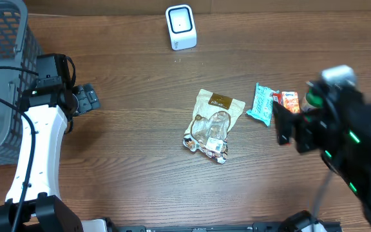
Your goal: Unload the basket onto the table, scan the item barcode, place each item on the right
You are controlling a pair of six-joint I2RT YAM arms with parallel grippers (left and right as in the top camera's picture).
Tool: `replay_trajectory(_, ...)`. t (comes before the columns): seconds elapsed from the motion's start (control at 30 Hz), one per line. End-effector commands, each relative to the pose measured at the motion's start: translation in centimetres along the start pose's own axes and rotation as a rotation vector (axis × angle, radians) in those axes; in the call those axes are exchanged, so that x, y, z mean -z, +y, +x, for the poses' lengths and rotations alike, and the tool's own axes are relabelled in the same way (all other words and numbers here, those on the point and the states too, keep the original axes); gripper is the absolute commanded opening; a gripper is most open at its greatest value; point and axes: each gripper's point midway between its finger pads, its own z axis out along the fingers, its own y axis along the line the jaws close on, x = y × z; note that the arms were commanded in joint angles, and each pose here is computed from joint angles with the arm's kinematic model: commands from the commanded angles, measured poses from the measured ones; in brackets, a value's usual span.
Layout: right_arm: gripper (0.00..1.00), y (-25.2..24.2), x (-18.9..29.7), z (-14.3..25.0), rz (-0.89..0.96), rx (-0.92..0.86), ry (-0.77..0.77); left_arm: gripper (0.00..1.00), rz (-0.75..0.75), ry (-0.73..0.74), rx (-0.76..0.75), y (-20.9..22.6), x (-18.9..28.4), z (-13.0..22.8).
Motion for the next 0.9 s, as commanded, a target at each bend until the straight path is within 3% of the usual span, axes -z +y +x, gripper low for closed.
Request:
replay_trajectory(0.0, 1.00, -1.2, 4.0, -0.2, 0.011, -0.019, -0.113, 1.00, 0.004, -0.014, -0.013, -0.1, 0.3, -0.6)
replay_trajectory(0.2, 1.00, -1.8, 10.8, 0.9, -0.049, -0.052, -0.301, 1.00, 0.004, -0.014, -0.013, -0.1, 0.3, -0.6)
replay_trajectory(0.4, 1.00, -2.6, 13.9, 4.3, -0.055, -0.074, -0.394, 1.00, 0.004, -0.014, -0.013, -0.1, 0.3, -0.6)
replay_trajectory(0.63, 1.00, -2.8, 11.3, 9.0, -0.015, -0.093, -0.380, 1.00, 0.004, -0.014, -0.013, -0.1, 0.3, -0.6)
replay_trajectory(0.87, 1.00, -2.0, 5.9, 9.9, 0.000, -0.116, -0.464, 1.00, 0.004, -0.014, -0.013, -0.1, 0.3, -0.6)
